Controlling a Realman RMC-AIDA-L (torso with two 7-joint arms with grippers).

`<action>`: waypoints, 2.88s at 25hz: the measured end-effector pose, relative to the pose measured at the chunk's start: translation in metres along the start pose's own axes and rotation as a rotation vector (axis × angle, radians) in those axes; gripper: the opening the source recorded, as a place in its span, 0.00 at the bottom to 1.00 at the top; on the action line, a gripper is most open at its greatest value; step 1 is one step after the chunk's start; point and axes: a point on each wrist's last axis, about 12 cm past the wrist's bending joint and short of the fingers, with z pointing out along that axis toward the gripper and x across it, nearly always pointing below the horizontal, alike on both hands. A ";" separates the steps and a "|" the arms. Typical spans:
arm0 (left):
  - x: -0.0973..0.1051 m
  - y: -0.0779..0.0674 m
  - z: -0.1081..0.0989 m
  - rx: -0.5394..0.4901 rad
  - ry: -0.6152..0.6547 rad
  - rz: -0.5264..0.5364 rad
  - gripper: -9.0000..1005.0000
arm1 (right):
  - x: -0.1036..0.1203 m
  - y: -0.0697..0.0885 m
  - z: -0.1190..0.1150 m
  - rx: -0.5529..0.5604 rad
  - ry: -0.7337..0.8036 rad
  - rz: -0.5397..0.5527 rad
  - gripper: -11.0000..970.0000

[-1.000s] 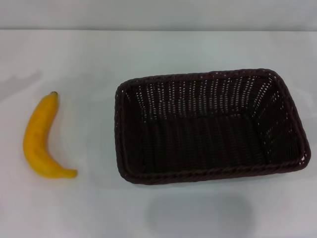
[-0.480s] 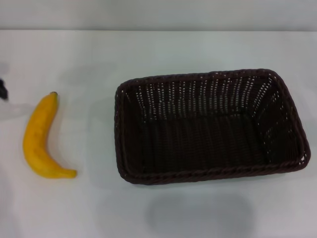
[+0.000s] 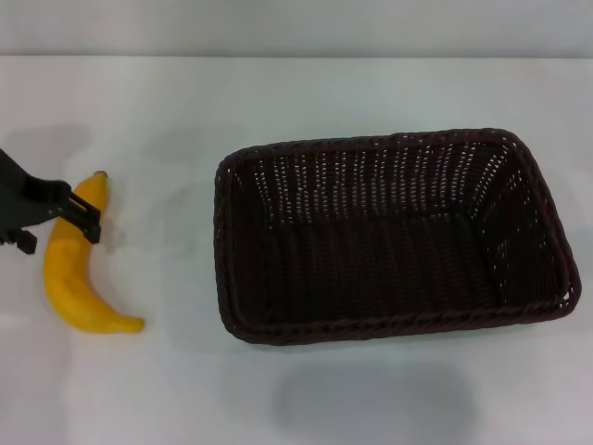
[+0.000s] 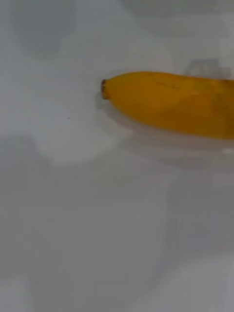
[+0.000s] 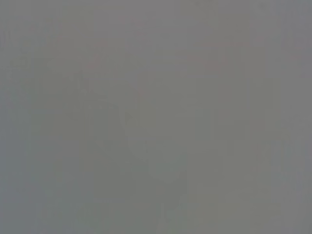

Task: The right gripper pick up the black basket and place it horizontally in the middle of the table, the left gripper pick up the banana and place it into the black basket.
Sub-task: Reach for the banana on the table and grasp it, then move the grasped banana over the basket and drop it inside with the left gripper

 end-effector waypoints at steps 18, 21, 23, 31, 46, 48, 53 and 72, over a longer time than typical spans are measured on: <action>0.007 0.004 0.013 -0.062 0.050 0.000 0.84 | 0.002 0.006 0.001 -0.011 -0.007 0.026 0.70; 0.006 0.005 0.014 -0.063 0.041 0.000 0.83 | 0.002 0.007 0.002 -0.014 -0.006 0.025 0.70; 0.006 0.005 0.017 -0.061 0.030 -0.002 0.83 | 0.003 0.007 0.002 -0.014 -0.005 0.025 0.70; 0.005 0.002 0.028 -0.058 0.023 0.008 0.80 | 0.003 0.007 0.003 -0.012 -0.001 0.025 0.70; 0.000 0.001 0.025 -0.054 -0.016 0.005 0.58 | 0.002 0.008 0.006 -0.016 -0.002 0.024 0.70; -0.003 -0.002 0.021 -0.039 -0.040 0.014 0.53 | 0.002 0.008 0.006 -0.014 -0.002 0.024 0.70; -0.013 -0.017 -0.019 0.064 -0.135 0.108 0.50 | 0.002 0.007 0.005 -0.008 -0.003 0.026 0.70; -0.018 -0.174 -0.068 0.364 -0.233 0.806 0.50 | 0.001 0.012 0.003 -0.023 -0.036 0.053 0.70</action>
